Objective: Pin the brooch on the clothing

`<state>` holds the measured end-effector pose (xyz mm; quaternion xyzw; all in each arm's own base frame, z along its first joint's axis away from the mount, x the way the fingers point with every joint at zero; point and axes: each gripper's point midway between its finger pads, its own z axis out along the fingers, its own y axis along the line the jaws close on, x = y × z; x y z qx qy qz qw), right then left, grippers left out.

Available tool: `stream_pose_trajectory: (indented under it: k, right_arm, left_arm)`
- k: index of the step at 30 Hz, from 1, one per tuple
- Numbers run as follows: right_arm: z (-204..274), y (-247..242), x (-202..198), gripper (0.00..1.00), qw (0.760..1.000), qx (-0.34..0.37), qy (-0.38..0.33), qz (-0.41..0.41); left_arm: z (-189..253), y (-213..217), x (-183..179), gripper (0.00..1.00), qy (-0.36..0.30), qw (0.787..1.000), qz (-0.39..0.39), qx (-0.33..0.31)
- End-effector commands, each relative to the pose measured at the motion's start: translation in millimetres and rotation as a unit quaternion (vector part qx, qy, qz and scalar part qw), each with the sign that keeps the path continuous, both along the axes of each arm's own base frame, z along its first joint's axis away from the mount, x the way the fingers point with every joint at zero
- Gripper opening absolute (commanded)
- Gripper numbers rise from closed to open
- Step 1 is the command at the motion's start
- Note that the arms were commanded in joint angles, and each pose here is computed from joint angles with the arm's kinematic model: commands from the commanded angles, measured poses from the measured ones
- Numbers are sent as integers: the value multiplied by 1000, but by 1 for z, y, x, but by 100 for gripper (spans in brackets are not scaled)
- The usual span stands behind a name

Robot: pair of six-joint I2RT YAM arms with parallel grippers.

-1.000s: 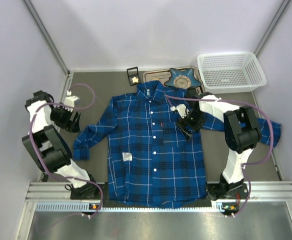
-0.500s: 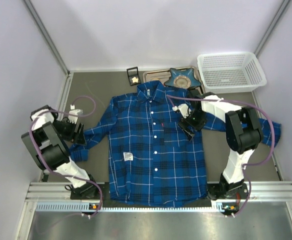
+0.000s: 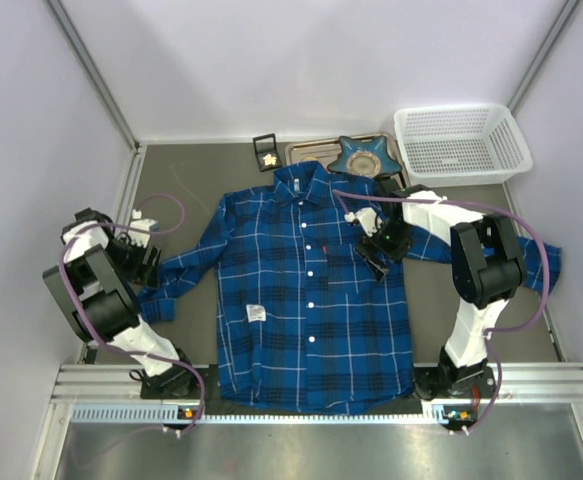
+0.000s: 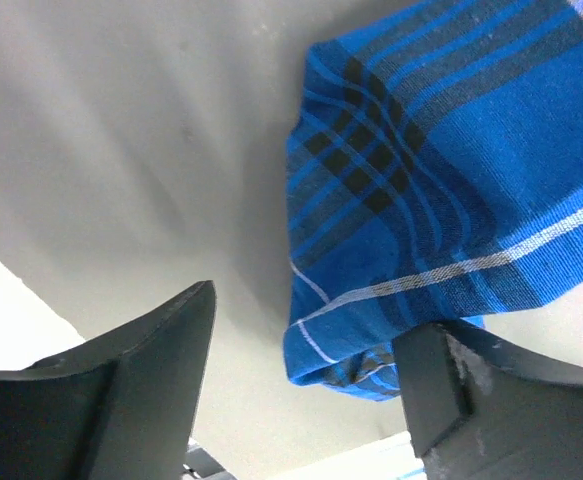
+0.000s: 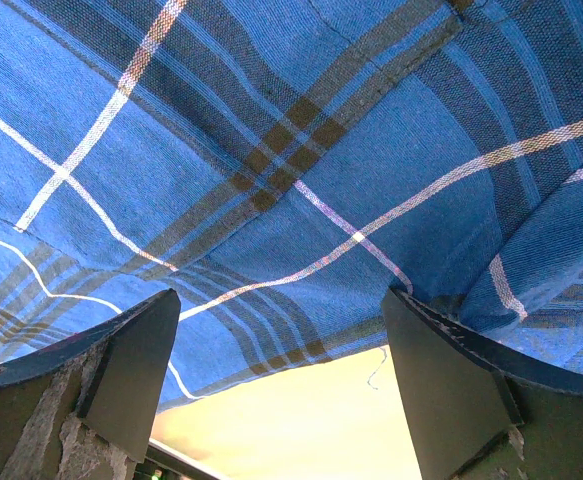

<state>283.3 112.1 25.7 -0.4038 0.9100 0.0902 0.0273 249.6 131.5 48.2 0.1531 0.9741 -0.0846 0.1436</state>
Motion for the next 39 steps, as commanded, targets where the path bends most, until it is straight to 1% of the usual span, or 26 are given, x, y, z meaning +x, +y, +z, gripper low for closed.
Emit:
stream_pose_trajectory:
  k: [1,2,3,4,5,6,8,11,12,14,15,17,19,21,22,23,24,25,26,28,31,32,34,36,38,39]
  right_arm:
    - [10,-5,7,85,1000,-1,-23,-7]
    - [11,-5,8,84,1000,0,-24,-7]
    - [11,-4,9,84,1000,0,-26,-7]
    - [12,-4,10,84,1000,1,-27,-7]
    - [12,-4,11,84,1000,0,-28,-7]
    - [12,-4,11,84,1000,0,-27,-8]
    - [12,-4,13,84,1000,0,-29,-8]
    - [14,-4,14,84,999,0,-33,-7]
    - [14,-4,14,84,999,-1,-33,-6]
    - [14,-4,14,84,999,-1,-32,-5]
    - [14,-4,14,84,999,-1,-32,-6]
    - [13,-4,14,84,1000,-1,-31,-5]
    - [13,-4,15,83,999,0,-32,-6]
    - [13,-4,16,83,999,-1,-33,-6]
    - [13,-4,16,83,999,-1,-32,-7]
    - [13,-4,16,83,999,0,-33,-6]
    - [14,-3,17,83,999,-1,-34,-6]
    - [14,-4,18,84,999,-1,-35,-5]
    - [14,-4,19,83,999,-2,-37,-4]
    - [15,-4,20,84,999,-3,-38,-5]
    - [15,-4,21,84,999,-4,-38,-4]
    - [16,-4,22,84,999,-3,-40,-5]
    - [16,-3,23,84,999,-3,-40,-4]
    - [16,-3,24,84,999,-4,-41,-4]
    - [15,-3,26,84,999,-5,-41,-4]
    - [16,-2,28,84,999,-4,-43,-3]
  left_arm:
    - [3,-19,-6,64,17,998,7,-64]
    - [11,-16,-1,49,2,998,10,-60]
    - [18,-14,3,26,-8,998,13,-53]
    - [26,-11,7,14,-19,999,21,-45]
    - [43,2,13,5,-37,999,31,-12]
    - [52,9,15,0,-44,998,38,6]
    - [73,29,10,0,-43,996,51,57]
    - [85,53,-5,0,-23,991,47,126]
    - [88,67,-13,0,-8,986,41,163]
    - [94,82,-23,0,-2,980,45,193]
    - [96,91,-31,0,16,975,37,219]
    - [94,96,-37,0,32,972,31,230]
    - [96,95,-36,0,28,973,25,227]
    - [111,90,-30,0,4,975,16,221]
    - [114,79,-28,0,-8,980,9,197]
    - [127,74,-25,0,-24,981,2,191]
    - [132,68,-25,0,-29,983,-12,183]
    - [134,54,-35,0,-13,987,-26,160]
    - [144,44,-33,0,-31,989,-39,141]
    - [151,30,-38,0,-36,990,-64,121]
    - [159,10,-53,0,-17,993,-77,87]
    - [160,11,-58,0,-10,993,-70,97]
    - [155,13,-67,0,4,990,-93,110]
    - [139,12,-83,0,37,987,-116,109]
    - [121,13,-89,0,74,986,-114,93]
    - [116,26,-79,0,74,988,-81,112]
